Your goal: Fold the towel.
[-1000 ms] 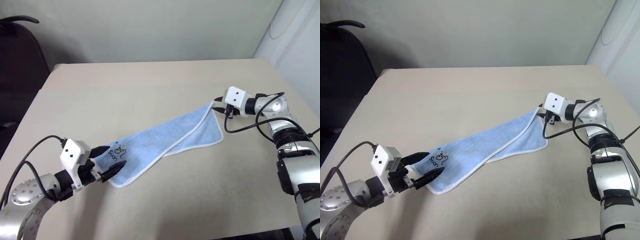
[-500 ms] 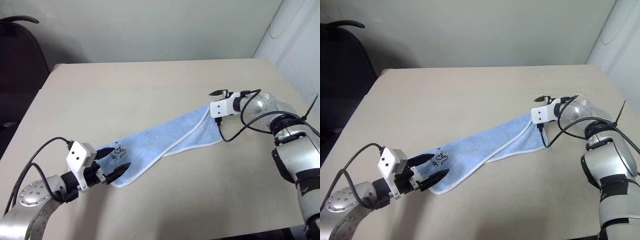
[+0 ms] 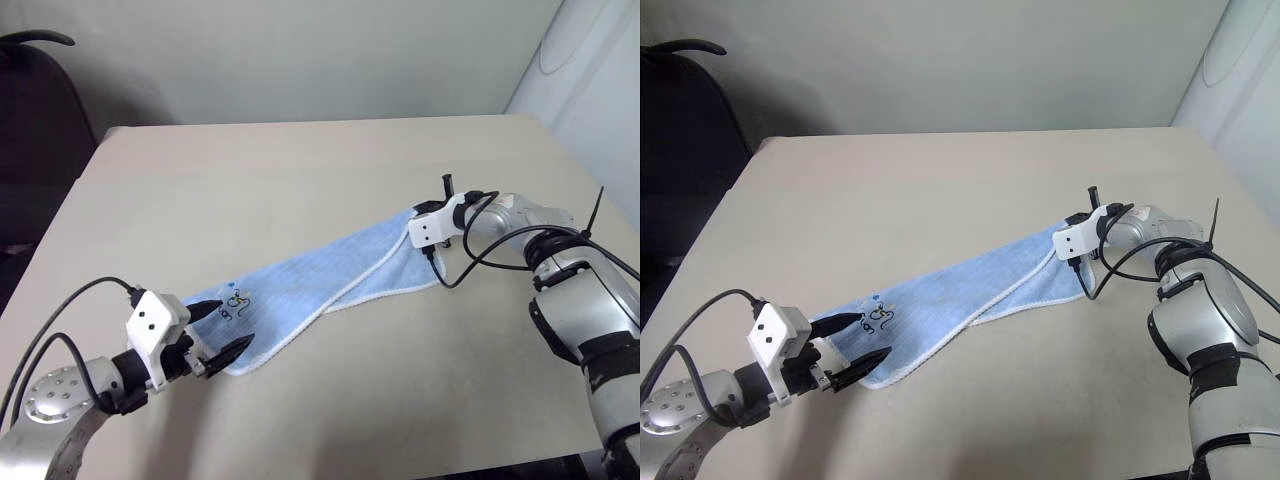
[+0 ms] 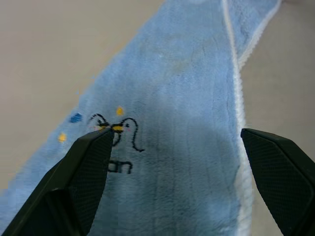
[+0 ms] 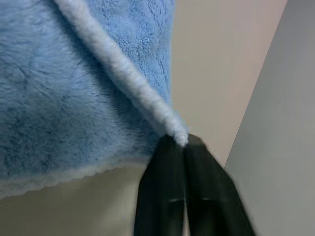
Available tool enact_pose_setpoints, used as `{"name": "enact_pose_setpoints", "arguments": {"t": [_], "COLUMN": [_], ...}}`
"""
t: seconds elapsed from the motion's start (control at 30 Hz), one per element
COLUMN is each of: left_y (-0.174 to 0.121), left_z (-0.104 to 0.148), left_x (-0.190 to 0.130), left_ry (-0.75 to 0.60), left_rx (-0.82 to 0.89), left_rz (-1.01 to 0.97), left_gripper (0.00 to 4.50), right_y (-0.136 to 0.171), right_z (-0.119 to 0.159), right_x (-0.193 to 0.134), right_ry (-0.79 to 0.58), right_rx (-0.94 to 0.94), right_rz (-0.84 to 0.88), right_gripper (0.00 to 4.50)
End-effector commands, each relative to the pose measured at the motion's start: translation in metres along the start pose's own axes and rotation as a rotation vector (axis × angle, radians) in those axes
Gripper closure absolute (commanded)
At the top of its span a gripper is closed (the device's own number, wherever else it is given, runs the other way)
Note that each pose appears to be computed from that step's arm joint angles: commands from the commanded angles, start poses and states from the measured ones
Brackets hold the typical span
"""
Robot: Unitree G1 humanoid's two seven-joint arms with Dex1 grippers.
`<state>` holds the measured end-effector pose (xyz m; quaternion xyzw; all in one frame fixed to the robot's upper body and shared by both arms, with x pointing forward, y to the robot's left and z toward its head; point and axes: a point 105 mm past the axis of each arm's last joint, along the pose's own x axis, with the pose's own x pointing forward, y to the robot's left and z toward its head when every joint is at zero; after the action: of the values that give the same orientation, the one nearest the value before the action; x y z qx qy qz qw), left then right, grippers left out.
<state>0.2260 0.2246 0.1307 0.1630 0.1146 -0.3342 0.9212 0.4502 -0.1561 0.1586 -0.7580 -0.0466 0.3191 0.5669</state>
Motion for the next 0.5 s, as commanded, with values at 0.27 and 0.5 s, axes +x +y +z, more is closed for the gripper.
{"name": "enact_pose_setpoints", "arguments": {"t": [0.27, 0.5], "left_y": [0.024, 0.011], "left_z": [0.008, 0.014], "left_x": [-0.024, -0.021], "left_ry": [0.131, 0.193], "left_rx": [0.251, 0.356], "left_rz": [-0.184, -0.418], "left_gripper": [0.0, 0.0], "right_y": [-0.013, -0.014], "right_z": [0.002, 0.005], "right_x": [0.001, 0.001], "right_ry": [-0.008, -0.026], "right_rx": [0.067, 0.104], "right_rz": [-0.092, -0.123], "right_gripper": [4.48, 4.48]}}
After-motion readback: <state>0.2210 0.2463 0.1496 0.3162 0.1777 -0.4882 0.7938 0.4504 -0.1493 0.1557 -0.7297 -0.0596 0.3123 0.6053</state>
